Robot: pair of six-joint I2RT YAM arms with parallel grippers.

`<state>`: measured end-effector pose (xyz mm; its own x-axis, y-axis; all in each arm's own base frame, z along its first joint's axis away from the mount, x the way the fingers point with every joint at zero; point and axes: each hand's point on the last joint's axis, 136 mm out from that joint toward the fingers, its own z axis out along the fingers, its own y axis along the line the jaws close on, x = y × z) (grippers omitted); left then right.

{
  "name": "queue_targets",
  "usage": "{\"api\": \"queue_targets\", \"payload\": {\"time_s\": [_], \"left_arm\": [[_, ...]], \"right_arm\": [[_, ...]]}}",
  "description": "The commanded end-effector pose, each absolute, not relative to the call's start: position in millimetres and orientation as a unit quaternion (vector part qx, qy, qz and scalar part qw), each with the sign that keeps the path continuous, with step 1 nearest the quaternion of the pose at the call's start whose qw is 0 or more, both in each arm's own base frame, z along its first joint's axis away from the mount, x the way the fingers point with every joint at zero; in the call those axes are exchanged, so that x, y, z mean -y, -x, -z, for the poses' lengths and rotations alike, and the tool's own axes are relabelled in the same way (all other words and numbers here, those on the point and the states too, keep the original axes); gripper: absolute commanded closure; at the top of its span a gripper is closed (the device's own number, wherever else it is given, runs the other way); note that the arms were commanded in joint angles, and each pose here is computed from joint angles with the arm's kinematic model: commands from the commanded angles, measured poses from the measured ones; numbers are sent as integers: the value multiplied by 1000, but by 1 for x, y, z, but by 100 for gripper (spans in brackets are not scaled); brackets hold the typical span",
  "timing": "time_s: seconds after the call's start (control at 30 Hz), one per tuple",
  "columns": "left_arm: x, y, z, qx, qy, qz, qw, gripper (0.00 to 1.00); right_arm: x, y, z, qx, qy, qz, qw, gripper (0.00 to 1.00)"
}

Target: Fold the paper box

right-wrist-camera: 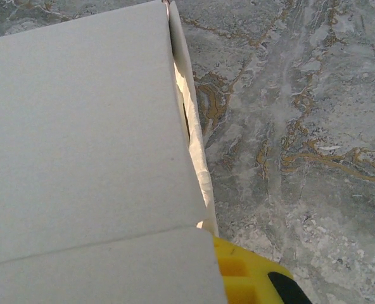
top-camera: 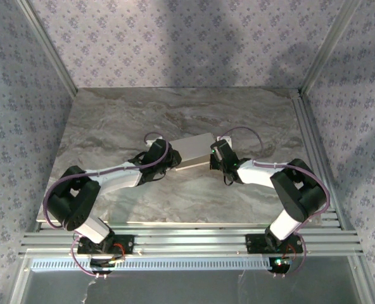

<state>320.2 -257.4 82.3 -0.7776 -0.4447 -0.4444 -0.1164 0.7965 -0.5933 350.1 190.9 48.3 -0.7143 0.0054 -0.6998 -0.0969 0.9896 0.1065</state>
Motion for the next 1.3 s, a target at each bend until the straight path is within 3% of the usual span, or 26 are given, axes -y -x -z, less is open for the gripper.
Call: {"api": "queue_targets", "payload": {"time_s": [0.0,0.7,1.03,1.27], "left_arm": [[273,-328,-97,-883,155,324,302,64],[279,-335,-96,-873,169,352,292,66],[259,-341,-96,-880,173,321,303,66],[261,-346,-98,-883,163,321,302,66]], "right_arm": [[-207,-326,-31,-941,69,-95,317,100],[-210,-327,-39,-943,79,-95,308,100],[-204,-316,-79,-942,58,-110,311,53],[-200,-292,-99,-942,54,-137,301,42]]}}
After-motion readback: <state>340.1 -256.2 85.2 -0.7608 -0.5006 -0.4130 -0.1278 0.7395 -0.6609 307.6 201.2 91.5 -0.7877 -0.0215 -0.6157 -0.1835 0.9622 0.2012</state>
